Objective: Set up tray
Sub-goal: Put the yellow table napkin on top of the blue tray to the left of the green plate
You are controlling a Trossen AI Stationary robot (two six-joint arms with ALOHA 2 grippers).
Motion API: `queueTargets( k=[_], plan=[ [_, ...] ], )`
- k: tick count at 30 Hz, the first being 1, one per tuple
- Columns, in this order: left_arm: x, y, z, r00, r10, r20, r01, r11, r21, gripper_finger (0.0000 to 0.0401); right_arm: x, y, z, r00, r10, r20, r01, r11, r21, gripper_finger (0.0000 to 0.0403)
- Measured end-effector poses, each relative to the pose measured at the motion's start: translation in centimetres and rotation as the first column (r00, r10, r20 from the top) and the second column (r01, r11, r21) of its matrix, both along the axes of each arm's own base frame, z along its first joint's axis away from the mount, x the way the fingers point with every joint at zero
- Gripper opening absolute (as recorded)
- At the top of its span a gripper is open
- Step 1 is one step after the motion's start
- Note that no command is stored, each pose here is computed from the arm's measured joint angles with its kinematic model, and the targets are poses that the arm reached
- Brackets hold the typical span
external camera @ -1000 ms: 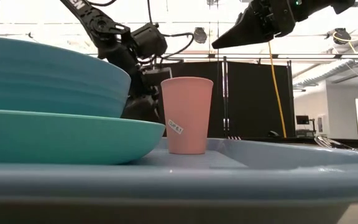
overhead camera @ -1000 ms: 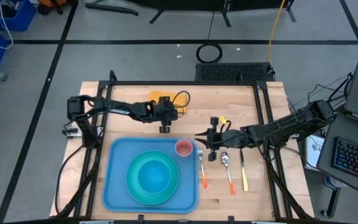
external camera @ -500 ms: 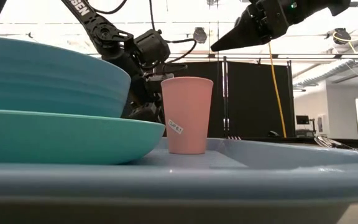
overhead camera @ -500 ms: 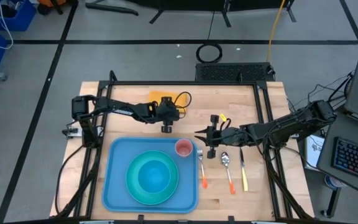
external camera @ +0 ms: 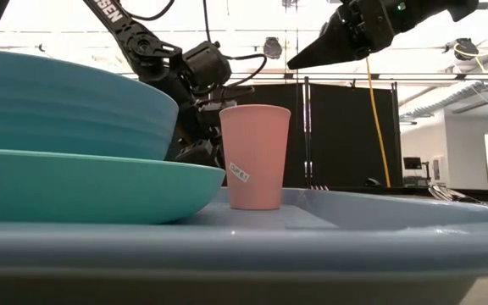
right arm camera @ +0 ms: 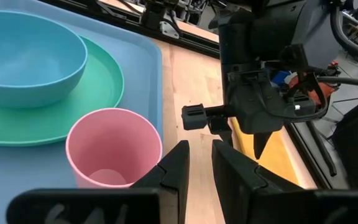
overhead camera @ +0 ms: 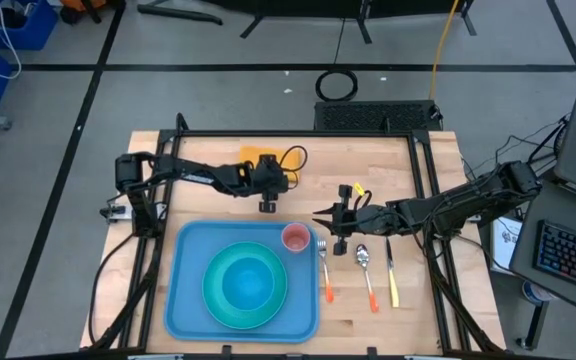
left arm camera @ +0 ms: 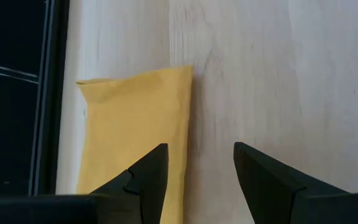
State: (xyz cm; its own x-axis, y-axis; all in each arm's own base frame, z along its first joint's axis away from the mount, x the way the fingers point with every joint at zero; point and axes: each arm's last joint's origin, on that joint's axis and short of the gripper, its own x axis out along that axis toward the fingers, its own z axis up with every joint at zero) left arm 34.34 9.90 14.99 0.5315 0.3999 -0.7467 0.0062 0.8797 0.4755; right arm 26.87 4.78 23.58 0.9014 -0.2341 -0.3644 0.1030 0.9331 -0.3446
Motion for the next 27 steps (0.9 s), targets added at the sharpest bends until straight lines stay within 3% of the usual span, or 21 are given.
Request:
queueTargets(
  k=[12,18,27],
  plan=[
    [0.0,0.7,-1.2,1.0,0.008,-0.023,-0.009,0.999,-0.044,0.0189,0.0,0.0,0.0,1.0,0.0,0.005,0.0,1.0,0.001,0.0059],
    [0.6,0.9,-2.9,0.999,0.03,-0.043,-0.029,0.999,0.019,0.0189,0.0,0.0,0.1,1.0,0.004,0.006,-0.004,1.0,0.004,0.0059],
    [1.4,1.0,-2.3,1.0,0.015,-0.005,-0.015,0.998,0.062,0.0189,0.1,-0.3,0.0,0.999,0.043,0.0,-0.043,0.999,0.033,0.0059]
  ],
)
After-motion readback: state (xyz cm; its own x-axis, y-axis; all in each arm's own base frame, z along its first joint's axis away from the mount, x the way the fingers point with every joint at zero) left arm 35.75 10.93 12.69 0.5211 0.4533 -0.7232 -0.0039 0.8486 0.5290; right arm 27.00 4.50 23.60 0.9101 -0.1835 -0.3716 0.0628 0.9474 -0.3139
